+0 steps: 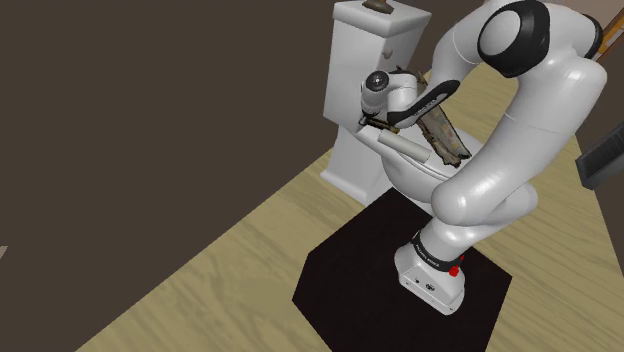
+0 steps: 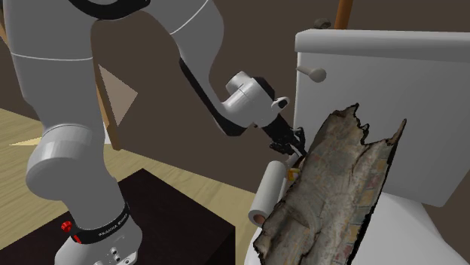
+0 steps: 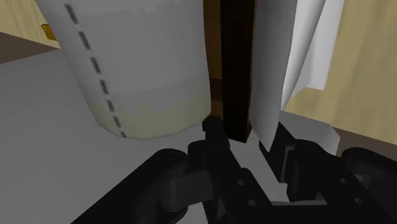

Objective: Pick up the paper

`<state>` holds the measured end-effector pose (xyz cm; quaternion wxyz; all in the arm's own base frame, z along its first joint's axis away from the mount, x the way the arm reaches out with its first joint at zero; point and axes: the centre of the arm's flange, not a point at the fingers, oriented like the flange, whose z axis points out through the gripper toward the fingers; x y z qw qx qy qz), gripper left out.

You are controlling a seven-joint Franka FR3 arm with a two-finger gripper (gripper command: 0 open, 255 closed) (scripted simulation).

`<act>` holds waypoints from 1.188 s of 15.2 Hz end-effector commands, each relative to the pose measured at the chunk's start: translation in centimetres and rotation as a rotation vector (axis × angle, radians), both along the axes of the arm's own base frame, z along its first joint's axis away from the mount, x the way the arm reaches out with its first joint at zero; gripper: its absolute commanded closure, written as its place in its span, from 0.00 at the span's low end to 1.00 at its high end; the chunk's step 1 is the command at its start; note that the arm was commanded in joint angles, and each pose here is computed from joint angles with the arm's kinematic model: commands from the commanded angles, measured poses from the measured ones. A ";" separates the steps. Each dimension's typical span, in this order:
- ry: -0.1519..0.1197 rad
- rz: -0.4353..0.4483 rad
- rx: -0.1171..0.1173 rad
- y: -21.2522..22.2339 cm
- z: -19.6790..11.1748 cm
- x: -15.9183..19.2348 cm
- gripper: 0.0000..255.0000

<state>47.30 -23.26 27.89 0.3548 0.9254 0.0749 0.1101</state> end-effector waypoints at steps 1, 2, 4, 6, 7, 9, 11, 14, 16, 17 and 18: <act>0.016 -0.012 0.006 -0.4 -0.7 -0.5 1.00; 0.016 -0.012 0.006 -0.4 -0.2 -0.5 1.00; 0.016 -0.012 0.006 -0.4 0.9 -0.5 1.00; 0.016 -0.012 0.006 -0.4 1.9 -0.5 1.00; 0.016 -0.012 0.006 -0.4 2.4 -0.5 1.00; 0.016 -0.012 0.006 -0.4 3.5 -0.5 1.00; 0.016 -0.012 0.006 -0.4 4.6 -0.5 1.00; 0.016 -0.012 0.006 -0.4 6.1 -0.5 1.00; 0.016 -0.012 0.006 -0.4 7.2 -0.5 1.00; 0.016 -0.012 0.006 -0.4 7.3 -0.5 1.00; 0.016 -0.012 0.006 -0.4 7.3 -0.5 1.00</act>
